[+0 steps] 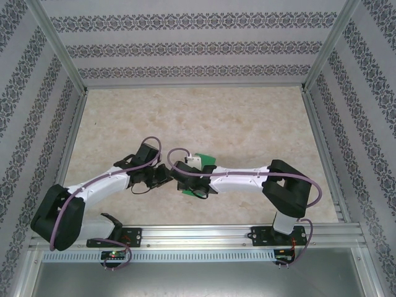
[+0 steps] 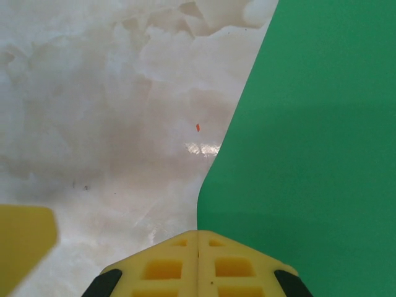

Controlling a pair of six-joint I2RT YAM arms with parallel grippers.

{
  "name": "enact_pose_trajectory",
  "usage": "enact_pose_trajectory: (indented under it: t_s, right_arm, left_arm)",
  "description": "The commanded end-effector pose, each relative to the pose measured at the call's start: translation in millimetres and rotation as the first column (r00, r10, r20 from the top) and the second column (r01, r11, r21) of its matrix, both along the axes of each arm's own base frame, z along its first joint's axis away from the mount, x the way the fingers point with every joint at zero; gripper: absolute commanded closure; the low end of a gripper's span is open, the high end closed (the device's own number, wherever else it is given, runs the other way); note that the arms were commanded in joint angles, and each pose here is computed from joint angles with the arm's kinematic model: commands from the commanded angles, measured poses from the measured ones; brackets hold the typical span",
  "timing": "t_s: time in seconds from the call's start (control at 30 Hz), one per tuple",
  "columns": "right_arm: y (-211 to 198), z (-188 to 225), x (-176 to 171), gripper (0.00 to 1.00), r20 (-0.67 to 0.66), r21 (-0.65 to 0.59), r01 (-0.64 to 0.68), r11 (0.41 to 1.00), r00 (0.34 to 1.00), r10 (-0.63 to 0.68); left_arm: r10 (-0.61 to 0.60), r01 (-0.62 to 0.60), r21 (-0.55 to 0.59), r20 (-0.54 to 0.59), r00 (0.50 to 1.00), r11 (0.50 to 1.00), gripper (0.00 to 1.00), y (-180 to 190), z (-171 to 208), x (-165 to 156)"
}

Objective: Fold a paper plane with a square sheet of paper (pick it up from the middle)
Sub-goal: Fold the triangle a second time at the center of the table.

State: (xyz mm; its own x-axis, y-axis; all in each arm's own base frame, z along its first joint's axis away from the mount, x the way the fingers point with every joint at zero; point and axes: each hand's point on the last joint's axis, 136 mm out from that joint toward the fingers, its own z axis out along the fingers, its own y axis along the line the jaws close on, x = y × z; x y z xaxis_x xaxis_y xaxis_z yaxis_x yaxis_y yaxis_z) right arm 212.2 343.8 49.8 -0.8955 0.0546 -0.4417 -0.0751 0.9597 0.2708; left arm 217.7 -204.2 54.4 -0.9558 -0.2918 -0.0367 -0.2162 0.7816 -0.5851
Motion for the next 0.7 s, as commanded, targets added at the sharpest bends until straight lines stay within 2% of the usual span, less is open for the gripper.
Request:
enact_pose_trajectory:
  t_s: [0.0, 0.27, 0.43, 0.67]
  right_arm:
    - [3, 18, 4, 1.00, 0.059, 0.066, 0.033, 0.997, 0.998, -0.037]
    - [-7, 21, -1, 1.00, 0.088, 0.129, 0.053, 0.990, 0.994, -0.065]
    - [-14, 19, -3, 1.00, 0.088, 0.170, 0.079, 0.982, 0.992, -0.095]
    - [-21, 16, -5, 1.00, 0.086, 0.191, 0.096, 0.977, 0.990, -0.114]
  left_arm:
    - [-0.033, 0.034, -0.051, 0.034, 0.999, 0.998, 0.83, -23, 13, 7]
    - [-0.068, 0.067, -0.049, -0.007, 0.998, 0.997, 0.84, -39, 0, -1]
    - [-0.103, 0.101, -0.093, -0.019, 0.994, 0.991, 0.85, -59, -1, -4]
    - [-0.097, 0.089, -0.138, -0.050, 0.994, 0.986, 0.88, -71, -7, -6]
